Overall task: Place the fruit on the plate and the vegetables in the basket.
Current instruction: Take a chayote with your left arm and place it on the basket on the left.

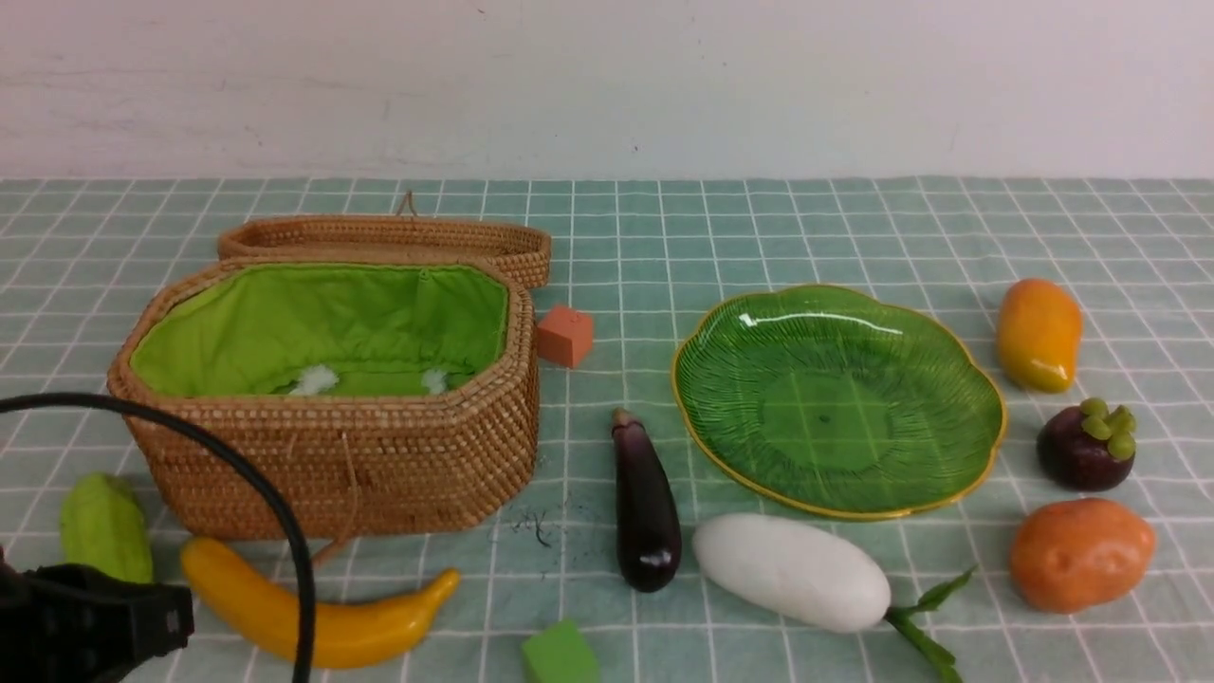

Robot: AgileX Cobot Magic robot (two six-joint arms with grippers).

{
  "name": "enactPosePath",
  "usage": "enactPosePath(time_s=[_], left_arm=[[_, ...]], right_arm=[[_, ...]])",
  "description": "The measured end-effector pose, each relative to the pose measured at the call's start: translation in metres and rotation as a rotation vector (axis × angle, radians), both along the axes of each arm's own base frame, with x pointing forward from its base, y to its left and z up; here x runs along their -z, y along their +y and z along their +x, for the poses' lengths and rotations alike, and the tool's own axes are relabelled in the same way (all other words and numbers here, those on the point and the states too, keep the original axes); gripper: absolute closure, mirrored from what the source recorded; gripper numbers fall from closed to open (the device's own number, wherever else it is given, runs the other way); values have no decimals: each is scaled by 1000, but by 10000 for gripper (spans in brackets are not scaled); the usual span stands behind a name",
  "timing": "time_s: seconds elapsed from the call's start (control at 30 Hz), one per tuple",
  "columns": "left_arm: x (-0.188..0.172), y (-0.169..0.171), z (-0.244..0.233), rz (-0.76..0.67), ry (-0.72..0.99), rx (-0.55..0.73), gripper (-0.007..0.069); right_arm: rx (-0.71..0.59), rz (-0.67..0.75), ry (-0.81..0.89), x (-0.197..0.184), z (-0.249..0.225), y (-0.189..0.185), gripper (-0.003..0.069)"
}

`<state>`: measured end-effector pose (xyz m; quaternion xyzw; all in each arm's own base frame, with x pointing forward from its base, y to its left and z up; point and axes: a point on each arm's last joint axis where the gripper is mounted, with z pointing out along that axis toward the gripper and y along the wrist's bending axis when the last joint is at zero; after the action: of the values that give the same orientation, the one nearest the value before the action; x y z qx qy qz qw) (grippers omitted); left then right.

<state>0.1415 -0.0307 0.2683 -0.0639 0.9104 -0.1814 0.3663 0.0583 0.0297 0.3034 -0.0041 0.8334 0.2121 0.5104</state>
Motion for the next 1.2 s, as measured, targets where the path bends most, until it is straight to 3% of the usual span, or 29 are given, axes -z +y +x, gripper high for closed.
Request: enactPosePath(time_s=[0.17,0.3,0.33,0.5,0.63,0.8,1.03,1.2], left_arm=[[-3,6,22,76,75,-41,638],[-4,15,30,142,100,-128,638],[-3,22,32,174,115,-201,638],[3,47,34,208,170,-392,638],[14,65,44,156,220,-477,638],[37,76,61,45,308,-464,638],[50,80,77,-22,302,-408,624],[50,87,84,-2,231,-434,454]], right_arm=[[-214,-170,135,-62,24,14,626],[-297,-218,112,-90,40,22,626],[-341,-226,70,-101,44,25,624],[-489,-209,-24,-114,39,36,624],[-613,-227,-54,-114,29,42,624],[-705,-242,-93,-116,15,47,624],[-763,-248,-112,-117,7,50,621],[-764,-252,-113,-117,7,50,617]])
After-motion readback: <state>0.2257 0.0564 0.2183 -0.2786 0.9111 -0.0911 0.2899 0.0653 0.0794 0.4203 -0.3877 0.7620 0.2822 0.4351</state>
